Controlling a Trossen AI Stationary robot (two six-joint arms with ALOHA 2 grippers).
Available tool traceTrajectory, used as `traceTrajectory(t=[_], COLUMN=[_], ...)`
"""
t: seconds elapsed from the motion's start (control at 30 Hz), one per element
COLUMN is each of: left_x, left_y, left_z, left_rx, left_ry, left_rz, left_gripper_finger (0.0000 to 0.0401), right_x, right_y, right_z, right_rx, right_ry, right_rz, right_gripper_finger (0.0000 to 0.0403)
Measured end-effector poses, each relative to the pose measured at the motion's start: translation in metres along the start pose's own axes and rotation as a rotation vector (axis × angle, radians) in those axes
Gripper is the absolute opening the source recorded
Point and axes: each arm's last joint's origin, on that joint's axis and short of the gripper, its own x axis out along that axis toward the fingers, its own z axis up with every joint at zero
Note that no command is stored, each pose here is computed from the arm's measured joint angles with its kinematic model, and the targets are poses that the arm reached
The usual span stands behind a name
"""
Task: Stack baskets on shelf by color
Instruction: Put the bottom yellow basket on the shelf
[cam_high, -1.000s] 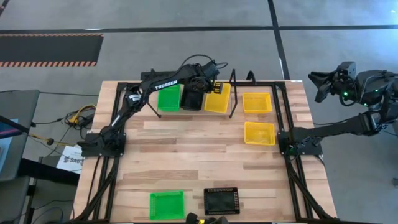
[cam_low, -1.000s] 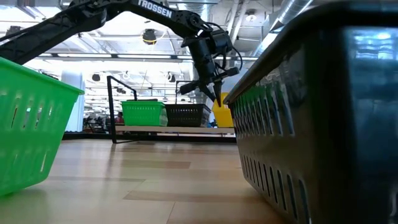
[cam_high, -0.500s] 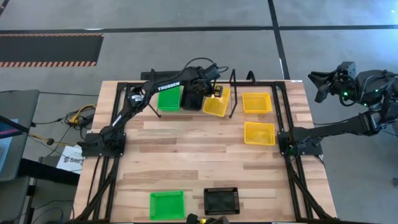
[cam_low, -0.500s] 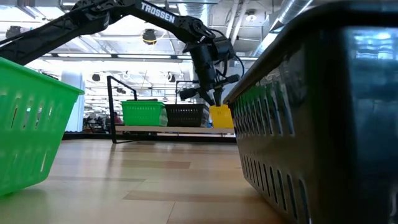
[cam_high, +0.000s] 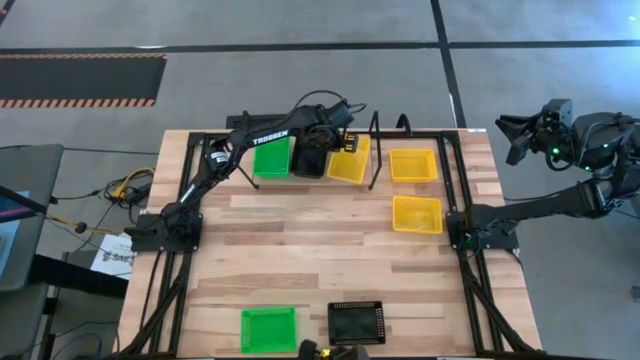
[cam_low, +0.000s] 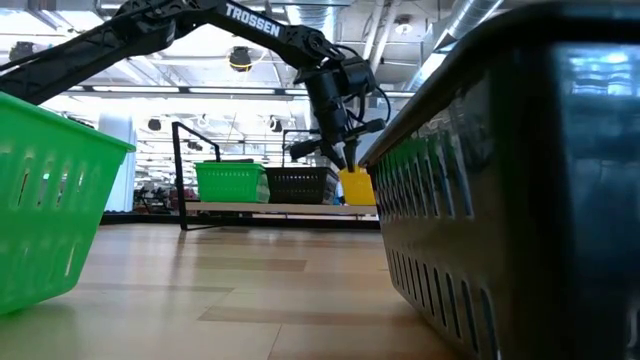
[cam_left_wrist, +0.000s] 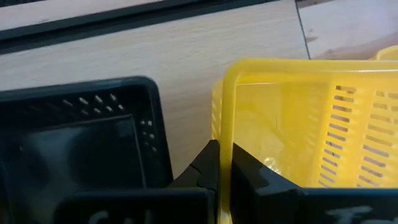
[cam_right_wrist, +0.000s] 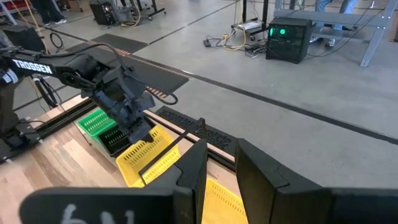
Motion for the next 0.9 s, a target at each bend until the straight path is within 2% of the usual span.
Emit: traceTrajectory(t=[0.27, 0.67, 0.9], left_x=[0.0, 0.0, -0.009], left_y=[-0.003, -0.004, -0.006], left_z=[0.004, 0.007, 0.011], left_rx=[0.065, 0.071, 0.087], left_ry=[-0.044, -0.061, -0.041], left_rz=[-0.03, -0.043, -0.089], left_gripper_finger=[0.0009, 0.0081, 0.0081], right_x=[0.0, 0.0, 0.0], right_y=[0.0, 0.0, -0.001], right_z=[0.0, -0.001, -0.002], right_rx=[-0.002, -0.005, -0.017], right_ry=[0.003, 0.005, 0.018], right_rz=[0.0, -0.001, -0.003], right_gripper_finger=[0.0102, 0.0102, 0.0102])
